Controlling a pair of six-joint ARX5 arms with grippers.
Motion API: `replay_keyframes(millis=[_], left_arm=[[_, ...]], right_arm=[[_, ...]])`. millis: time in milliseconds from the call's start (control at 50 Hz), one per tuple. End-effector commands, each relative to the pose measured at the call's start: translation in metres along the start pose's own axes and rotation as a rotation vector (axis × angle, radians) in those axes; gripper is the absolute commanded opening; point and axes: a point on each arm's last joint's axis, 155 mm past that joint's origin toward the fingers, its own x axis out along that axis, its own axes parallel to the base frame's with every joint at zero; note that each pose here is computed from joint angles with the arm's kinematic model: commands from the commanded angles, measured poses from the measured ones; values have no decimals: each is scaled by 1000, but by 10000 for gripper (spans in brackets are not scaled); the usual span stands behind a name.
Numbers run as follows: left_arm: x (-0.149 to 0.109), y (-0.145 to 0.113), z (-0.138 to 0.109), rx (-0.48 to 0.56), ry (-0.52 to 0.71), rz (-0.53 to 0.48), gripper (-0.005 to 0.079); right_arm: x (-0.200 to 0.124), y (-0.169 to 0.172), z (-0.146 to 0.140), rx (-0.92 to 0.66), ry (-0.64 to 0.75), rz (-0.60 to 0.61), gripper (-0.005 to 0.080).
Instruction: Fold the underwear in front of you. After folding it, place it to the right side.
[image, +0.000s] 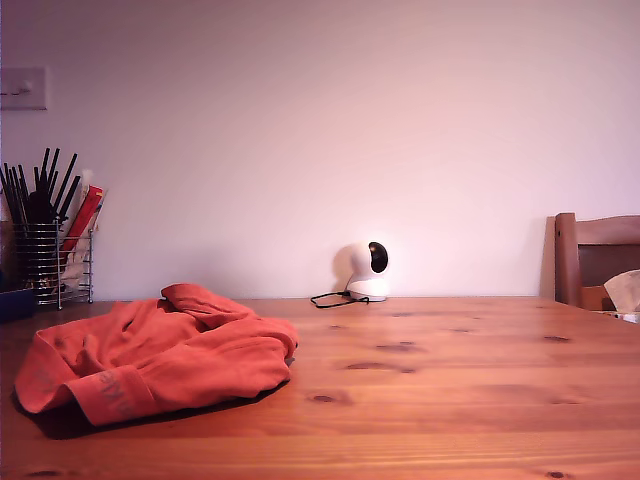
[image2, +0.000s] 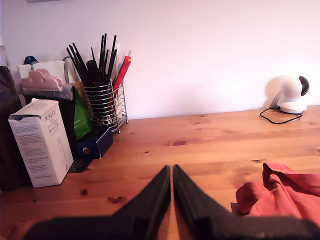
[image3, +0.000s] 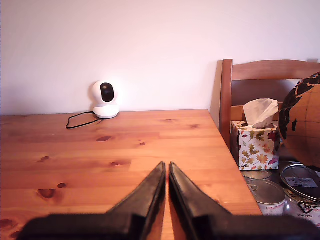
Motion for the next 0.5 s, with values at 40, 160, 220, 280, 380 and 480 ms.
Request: replay_keyframes(millis=[40,160,220,280,380,480], left_arm=[[-6,-5,-69,-11,230,-77,-19],[-6,-5,-68,-10,226,-77,-19],[-6,-5,-68,-10,227,-77,-19],[-6,-6,-68,-11,228,-78,-19],[-6,-6,-68,-10,227,-78,-19],[-4,-6,-58,-49,186,-79,-19]], right_arm=[[-3,11,-44,33,162,53,-12],[-3,11,-44,34,161,53,-12],[-3,11,-44,33,161,53,-12],[-3,11,-44,33,161,53,-12],[-3,12,-42,34,155,60,-12],[-1,20,-22,81,81,101,-12]])
